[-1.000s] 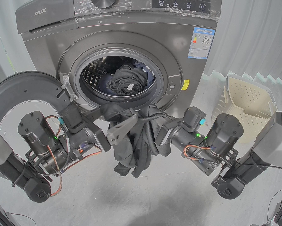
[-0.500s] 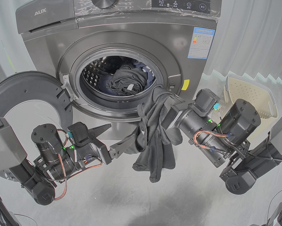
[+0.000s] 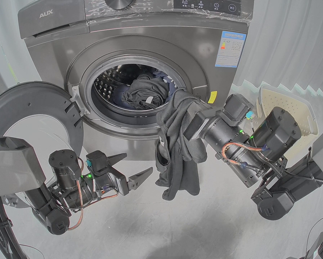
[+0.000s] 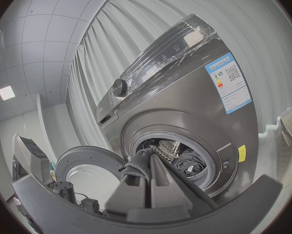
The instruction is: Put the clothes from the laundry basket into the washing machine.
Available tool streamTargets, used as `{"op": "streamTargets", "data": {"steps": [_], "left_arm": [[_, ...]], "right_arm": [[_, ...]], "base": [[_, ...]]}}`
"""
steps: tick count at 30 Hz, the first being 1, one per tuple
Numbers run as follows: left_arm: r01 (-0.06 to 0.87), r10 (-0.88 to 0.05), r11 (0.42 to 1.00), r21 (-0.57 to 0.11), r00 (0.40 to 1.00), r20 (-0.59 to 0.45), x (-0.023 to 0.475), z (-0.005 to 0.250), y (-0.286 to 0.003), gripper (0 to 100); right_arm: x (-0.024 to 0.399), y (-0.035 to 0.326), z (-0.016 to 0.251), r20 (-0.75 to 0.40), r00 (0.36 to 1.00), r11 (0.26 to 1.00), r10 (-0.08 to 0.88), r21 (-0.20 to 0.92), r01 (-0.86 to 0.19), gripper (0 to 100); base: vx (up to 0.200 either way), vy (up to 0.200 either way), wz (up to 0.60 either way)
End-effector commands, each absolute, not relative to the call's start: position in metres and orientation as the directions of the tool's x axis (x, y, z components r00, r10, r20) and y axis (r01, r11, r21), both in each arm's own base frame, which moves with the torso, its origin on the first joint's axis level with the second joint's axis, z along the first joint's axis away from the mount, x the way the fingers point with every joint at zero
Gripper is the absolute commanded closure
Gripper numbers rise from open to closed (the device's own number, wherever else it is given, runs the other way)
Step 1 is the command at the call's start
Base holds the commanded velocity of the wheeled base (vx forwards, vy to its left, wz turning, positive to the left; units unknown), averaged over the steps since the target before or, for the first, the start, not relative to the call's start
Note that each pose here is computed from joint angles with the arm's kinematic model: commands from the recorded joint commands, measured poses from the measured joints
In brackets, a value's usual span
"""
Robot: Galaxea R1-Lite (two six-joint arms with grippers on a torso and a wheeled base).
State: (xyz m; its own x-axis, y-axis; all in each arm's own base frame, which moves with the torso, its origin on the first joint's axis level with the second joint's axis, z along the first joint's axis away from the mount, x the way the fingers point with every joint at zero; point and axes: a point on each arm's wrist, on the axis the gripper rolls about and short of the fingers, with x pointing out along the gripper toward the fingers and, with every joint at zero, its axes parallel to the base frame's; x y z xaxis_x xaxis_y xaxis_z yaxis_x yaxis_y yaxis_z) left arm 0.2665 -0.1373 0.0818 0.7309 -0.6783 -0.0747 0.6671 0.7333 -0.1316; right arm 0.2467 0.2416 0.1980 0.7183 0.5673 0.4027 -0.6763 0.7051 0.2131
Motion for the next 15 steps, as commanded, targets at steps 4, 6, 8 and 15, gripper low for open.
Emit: {"op": "streamTargets", "data": {"steps": [4,6,8,15], "left_arm": [[0.666,-0.680,0.733,-0.137,0.719,-0.143,0.270,0.059,-0.142,0],[0.666,-0.680,0.733,-0.140,0.715,-0.161,0.271,0.054,-0.143,0],[0.667,-0.682,0.731,-0.142,0.712,-0.166,0.272,0.051,-0.144,0],[0.667,-0.684,0.730,-0.149,0.709,-0.174,0.285,0.039,-0.147,0]], "right_arm": [[0.246,0.246,0.199,0.410,0.712,0.699,0.570,0.214,-0.683,100],[0.245,0.247,0.199,0.407,0.710,0.696,0.574,0.214,-0.686,100],[0.244,0.248,0.199,0.406,0.709,0.695,0.577,0.213,-0.687,100],[0.242,0.252,0.197,0.402,0.703,0.687,0.587,0.213,-0.695,100]], "base": [[0.000,0.000,0.00],[0.000,0.000,0.00],[0.000,0.000,0.00],[0.000,0.000,0.00]]}}
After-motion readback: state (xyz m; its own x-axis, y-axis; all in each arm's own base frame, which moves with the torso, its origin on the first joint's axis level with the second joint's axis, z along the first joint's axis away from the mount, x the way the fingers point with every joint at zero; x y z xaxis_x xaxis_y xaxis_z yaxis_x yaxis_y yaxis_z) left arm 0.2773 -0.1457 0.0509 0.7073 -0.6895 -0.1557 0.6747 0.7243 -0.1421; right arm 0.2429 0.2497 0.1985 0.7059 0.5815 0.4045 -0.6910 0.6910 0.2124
